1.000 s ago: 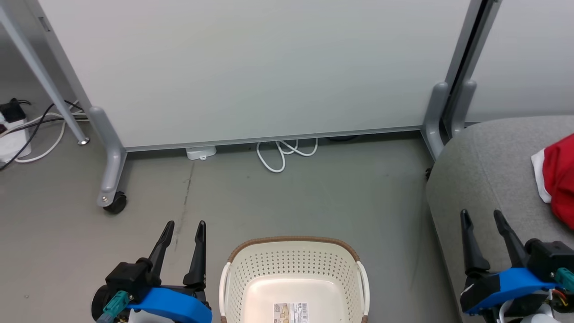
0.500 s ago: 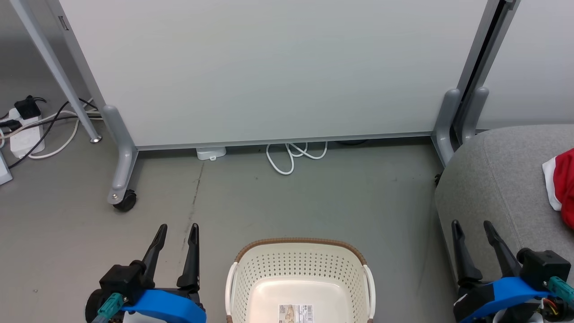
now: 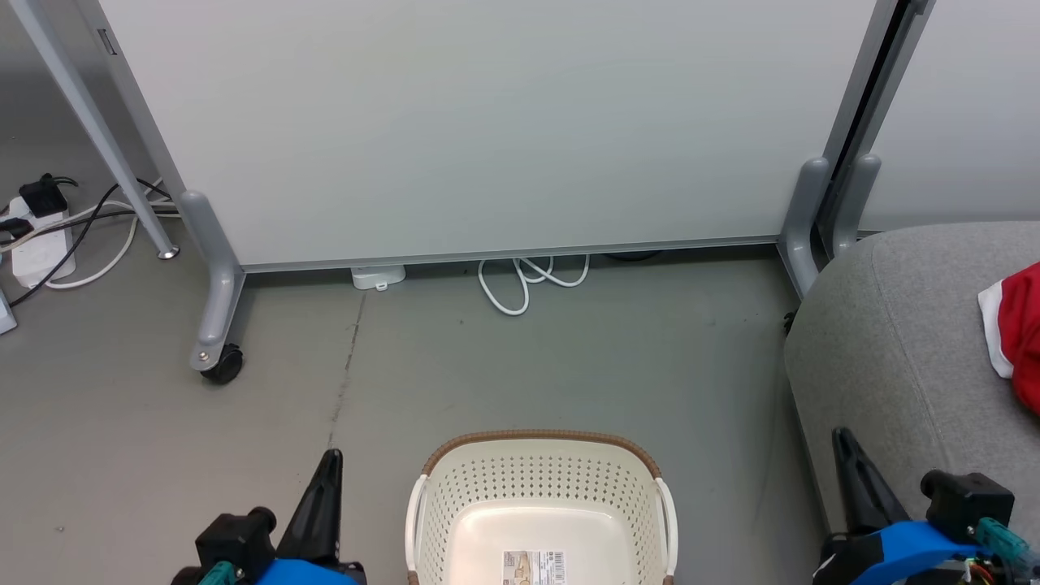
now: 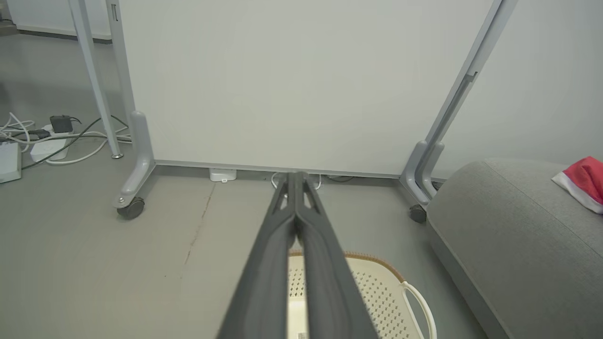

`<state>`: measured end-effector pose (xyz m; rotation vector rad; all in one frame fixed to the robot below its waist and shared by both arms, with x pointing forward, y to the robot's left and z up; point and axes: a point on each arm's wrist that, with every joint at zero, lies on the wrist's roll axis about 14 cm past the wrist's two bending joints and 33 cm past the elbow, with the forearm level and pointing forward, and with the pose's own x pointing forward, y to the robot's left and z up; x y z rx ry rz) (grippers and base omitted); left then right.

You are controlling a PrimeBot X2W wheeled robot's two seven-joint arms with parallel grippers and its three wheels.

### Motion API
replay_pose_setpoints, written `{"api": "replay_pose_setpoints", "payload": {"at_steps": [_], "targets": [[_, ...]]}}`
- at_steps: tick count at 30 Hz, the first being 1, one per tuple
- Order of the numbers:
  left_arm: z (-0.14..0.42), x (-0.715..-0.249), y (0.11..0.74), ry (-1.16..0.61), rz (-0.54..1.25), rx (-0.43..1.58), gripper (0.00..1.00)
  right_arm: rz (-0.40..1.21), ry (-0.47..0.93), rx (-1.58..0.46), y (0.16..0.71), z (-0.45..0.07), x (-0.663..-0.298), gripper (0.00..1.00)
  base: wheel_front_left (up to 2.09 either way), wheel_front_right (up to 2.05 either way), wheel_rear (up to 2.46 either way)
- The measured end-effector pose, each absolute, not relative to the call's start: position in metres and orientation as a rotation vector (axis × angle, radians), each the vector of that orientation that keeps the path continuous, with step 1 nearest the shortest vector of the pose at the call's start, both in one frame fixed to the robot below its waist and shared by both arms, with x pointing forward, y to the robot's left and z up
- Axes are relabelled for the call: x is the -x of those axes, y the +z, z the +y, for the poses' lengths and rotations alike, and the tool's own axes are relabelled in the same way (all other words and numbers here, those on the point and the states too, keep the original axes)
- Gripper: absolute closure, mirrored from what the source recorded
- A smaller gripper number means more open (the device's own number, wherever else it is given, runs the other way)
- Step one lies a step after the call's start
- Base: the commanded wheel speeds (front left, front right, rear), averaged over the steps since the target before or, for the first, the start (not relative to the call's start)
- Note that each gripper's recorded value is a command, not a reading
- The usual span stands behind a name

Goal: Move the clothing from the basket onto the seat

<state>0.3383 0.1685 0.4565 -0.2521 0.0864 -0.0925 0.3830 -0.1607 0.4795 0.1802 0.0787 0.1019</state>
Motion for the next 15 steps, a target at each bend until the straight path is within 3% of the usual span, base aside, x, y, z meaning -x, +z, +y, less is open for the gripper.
{"api": "replay_pose_setpoints", "payload": {"at_steps": [15], "targets": [[0.178, -0.328, 0.435, -0.008, 0.172, 0.444, 1.0, 0.159, 0.047, -0.38, 0.458, -0.168, -0.373, 1.0, 0.0, 0.0, 0.0]]}}
